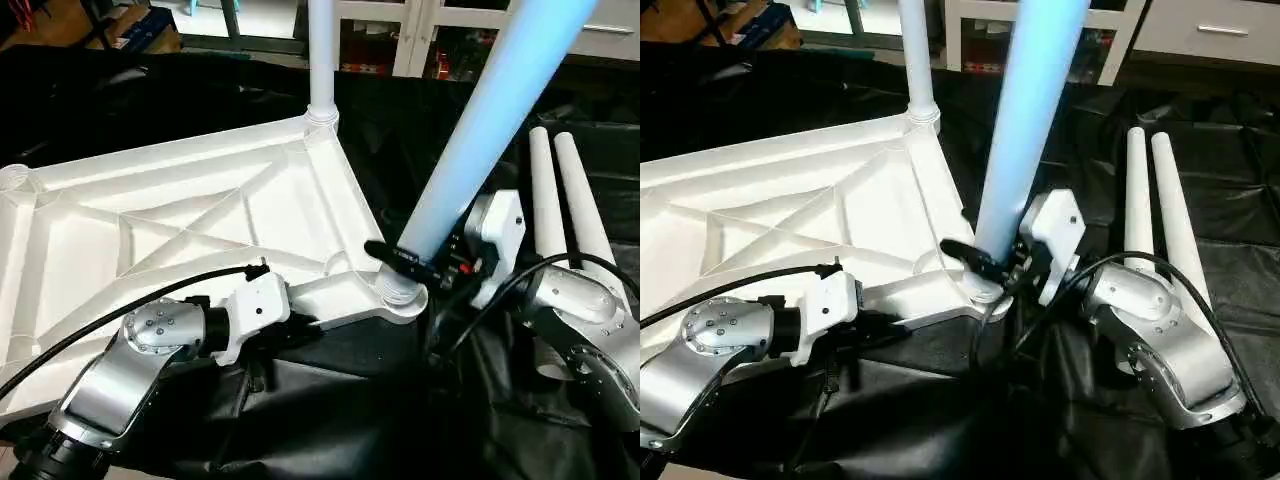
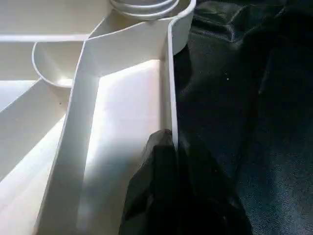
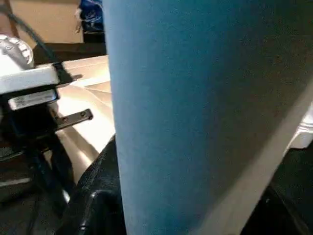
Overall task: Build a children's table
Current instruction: Insert table leg to table base
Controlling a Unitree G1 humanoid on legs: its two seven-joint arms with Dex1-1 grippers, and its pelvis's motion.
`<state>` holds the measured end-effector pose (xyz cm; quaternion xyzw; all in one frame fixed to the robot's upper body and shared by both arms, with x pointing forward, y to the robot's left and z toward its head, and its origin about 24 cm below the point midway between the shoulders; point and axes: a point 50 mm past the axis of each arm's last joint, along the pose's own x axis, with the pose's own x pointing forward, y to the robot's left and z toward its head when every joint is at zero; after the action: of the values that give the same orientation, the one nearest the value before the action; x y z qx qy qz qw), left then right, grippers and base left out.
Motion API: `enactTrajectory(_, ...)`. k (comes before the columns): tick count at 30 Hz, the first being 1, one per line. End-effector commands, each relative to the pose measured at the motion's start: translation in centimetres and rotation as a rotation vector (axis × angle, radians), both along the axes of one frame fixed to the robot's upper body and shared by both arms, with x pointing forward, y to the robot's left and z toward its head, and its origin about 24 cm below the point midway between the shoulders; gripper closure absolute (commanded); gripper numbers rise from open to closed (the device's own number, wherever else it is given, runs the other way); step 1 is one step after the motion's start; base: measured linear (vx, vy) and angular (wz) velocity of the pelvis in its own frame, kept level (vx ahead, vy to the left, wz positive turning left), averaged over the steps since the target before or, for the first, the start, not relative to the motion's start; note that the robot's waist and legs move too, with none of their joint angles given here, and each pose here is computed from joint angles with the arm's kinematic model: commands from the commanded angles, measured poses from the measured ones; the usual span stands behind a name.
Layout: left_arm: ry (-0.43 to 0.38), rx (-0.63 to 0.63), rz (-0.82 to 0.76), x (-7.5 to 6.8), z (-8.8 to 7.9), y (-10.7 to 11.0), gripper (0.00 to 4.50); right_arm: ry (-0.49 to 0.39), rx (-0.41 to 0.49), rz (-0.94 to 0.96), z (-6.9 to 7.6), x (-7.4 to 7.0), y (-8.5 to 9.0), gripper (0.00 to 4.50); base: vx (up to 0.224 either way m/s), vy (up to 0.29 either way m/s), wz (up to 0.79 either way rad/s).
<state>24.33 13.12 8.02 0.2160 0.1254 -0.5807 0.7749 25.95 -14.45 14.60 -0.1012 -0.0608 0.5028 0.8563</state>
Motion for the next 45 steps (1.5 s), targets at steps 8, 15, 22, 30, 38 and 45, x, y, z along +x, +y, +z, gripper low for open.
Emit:
enactTrajectory(8,0.129,0.026,-0.026,-1.1,-2.9,-0.6,4.5,-0.006,-0.147,0.064,-1.0,-0.6,-0.8,2.72,0.0,0.0,0.0)
enactTrajectory(15,0.126,0.031,-0.022,-0.9,-3.0,-0.5,4.5,0.003,-0.125,0.078,-1.1,-0.8,-0.7,2.72,0.0,0.0,0.0)
enactTrajectory(22,0.122,0.032,-0.034,-0.9,-3.0,-0.6,4.5,0.121,0.041,0.098,-2.1,-1.0,0.1,2.72,0.0,0.0,0.0)
enactTrajectory(30,0.121,0.036,-0.042,-0.9,-3.1,-0.7,4.5,0.16,-0.018,0.193,-2.9,-1.2,1.2,2.72,0.0,0.0,0.0)
enactTrajectory(38,0.115,0.037,-0.036,-0.8,-3.1,-0.8,4.5,0.167,-0.097,0.282,-3.3,-1.2,2.3,2.72,0.0,0.0,0.0)
enactTrajectory(45,0.115,0.038,-0.03,-0.8,-3.1,-0.7,4.5,0.199,-0.035,0.232,-3.4,-0.5,2.2,2.72,0.0,0.0,0.0)
